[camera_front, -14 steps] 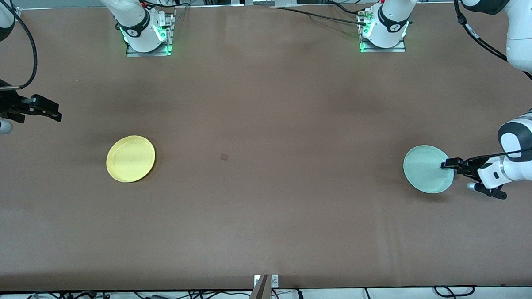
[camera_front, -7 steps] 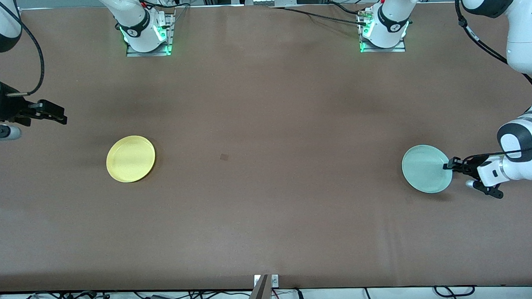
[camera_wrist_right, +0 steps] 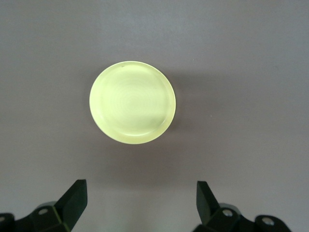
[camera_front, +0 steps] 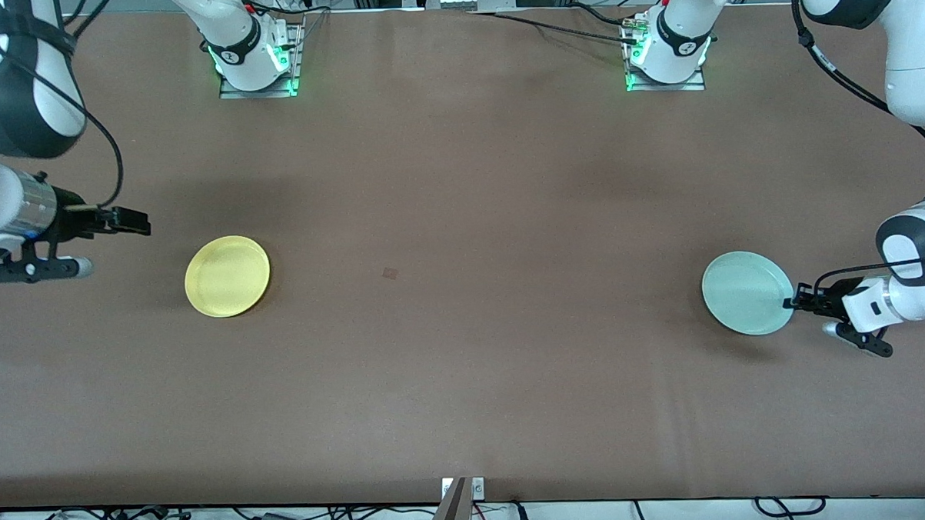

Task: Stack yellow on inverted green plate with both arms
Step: 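Grasp the green plate with the left gripper while the right gripper grasps yellow, then flip the green plate upside down with the left gripper, lower it mid-table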

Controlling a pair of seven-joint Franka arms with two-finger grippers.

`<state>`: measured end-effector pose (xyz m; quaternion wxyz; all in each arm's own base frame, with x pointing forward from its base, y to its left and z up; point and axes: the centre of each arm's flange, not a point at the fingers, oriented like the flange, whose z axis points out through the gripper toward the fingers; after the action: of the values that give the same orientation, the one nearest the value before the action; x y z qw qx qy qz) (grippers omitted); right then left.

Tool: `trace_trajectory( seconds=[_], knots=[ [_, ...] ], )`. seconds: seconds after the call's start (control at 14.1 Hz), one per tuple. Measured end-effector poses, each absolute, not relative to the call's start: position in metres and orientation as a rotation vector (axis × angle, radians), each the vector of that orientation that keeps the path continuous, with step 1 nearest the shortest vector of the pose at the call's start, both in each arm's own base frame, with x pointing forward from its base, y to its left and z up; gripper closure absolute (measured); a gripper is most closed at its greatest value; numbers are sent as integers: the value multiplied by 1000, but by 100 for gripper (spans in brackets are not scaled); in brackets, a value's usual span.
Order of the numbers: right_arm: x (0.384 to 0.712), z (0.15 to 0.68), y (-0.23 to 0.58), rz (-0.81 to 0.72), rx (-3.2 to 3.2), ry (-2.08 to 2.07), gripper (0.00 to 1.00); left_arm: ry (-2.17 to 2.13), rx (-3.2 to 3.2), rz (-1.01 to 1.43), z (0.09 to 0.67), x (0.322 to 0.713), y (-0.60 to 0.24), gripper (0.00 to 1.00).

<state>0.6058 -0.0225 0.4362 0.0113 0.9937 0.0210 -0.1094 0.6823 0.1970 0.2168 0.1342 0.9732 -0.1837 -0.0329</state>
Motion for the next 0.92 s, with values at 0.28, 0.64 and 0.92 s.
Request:
trace_trajectory(
  seconds=[0.28, 0.64, 0.92],
  knots=[
    [618, 349, -40, -502, 3074, 21, 0, -642, 2902, -111, 298, 699, 150, 97],
    [624, 252, -71, -591, 3069, -56, 0, -515, 3114, -233, 371, 700, 22, 97],
    [623, 209, -70, -641, 3095, -95, 0, -358, 3363, -310, 381, 682, -107, 97]
  ],
)
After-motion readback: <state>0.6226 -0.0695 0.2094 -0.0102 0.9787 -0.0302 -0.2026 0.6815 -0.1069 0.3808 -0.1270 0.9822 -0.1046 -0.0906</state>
